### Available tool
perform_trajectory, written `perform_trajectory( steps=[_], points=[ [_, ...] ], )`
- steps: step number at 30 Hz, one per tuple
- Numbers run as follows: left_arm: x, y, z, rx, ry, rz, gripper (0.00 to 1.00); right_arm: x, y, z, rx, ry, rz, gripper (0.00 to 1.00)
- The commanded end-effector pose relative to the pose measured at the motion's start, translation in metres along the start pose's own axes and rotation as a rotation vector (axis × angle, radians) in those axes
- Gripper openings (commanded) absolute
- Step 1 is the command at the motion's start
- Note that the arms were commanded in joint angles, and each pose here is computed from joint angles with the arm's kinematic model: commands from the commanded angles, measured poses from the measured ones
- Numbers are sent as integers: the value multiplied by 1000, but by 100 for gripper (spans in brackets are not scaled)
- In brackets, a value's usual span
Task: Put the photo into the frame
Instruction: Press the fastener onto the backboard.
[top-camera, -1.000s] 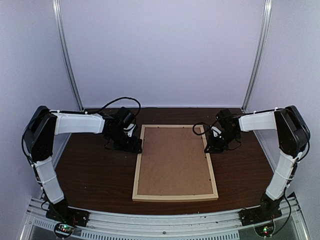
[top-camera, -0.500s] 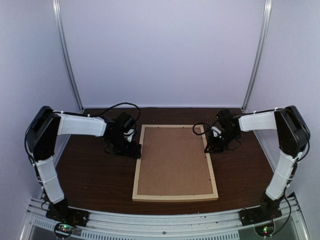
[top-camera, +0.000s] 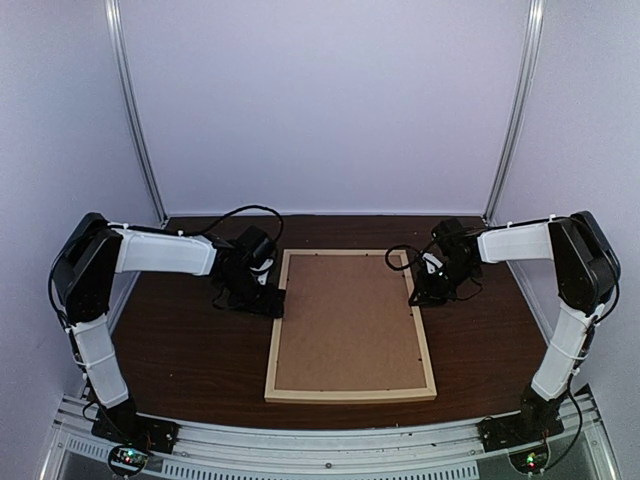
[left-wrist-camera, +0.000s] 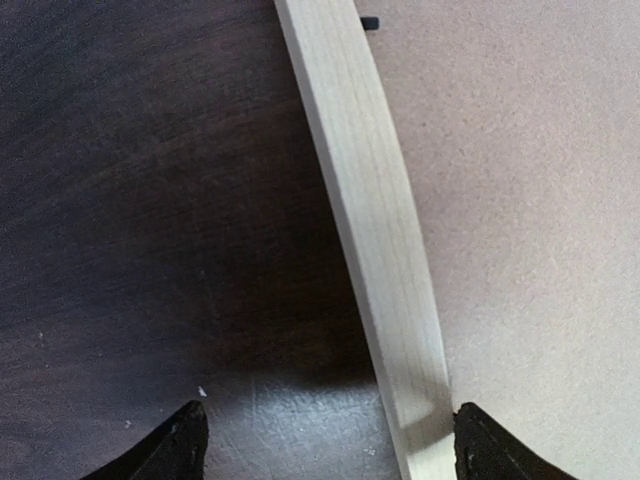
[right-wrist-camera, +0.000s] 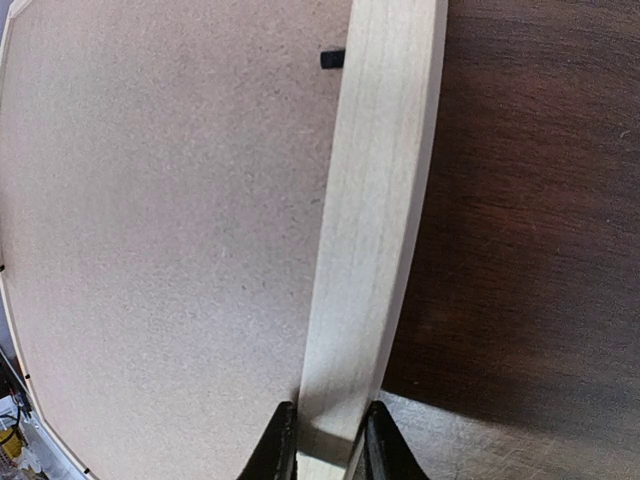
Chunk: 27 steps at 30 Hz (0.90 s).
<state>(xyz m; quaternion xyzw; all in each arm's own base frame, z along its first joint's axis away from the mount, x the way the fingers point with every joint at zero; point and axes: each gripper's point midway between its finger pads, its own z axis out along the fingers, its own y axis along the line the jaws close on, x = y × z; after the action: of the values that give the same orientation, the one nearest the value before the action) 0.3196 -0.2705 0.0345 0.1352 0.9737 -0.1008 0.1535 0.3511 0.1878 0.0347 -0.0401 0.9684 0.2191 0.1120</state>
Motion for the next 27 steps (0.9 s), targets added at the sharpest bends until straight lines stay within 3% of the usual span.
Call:
perform_trajectory(
  steps=[1, 9, 17, 27],
  points=[
    [28, -19, 28, 21, 89, 40, 86, 10, -13, 11, 48, 27, -14, 0],
    [29, -33, 31, 37, 93, 62, 86, 11, -14, 12, 47, 24, -6, 0],
    [16, -37, -3, 72, 0, 69, 86, 10, -14, 9, 53, 18, -9, 0],
    [53, -29, -41, 120, 12, 83, 90, 10, -16, 10, 58, 16, -4, 0]
  ],
)
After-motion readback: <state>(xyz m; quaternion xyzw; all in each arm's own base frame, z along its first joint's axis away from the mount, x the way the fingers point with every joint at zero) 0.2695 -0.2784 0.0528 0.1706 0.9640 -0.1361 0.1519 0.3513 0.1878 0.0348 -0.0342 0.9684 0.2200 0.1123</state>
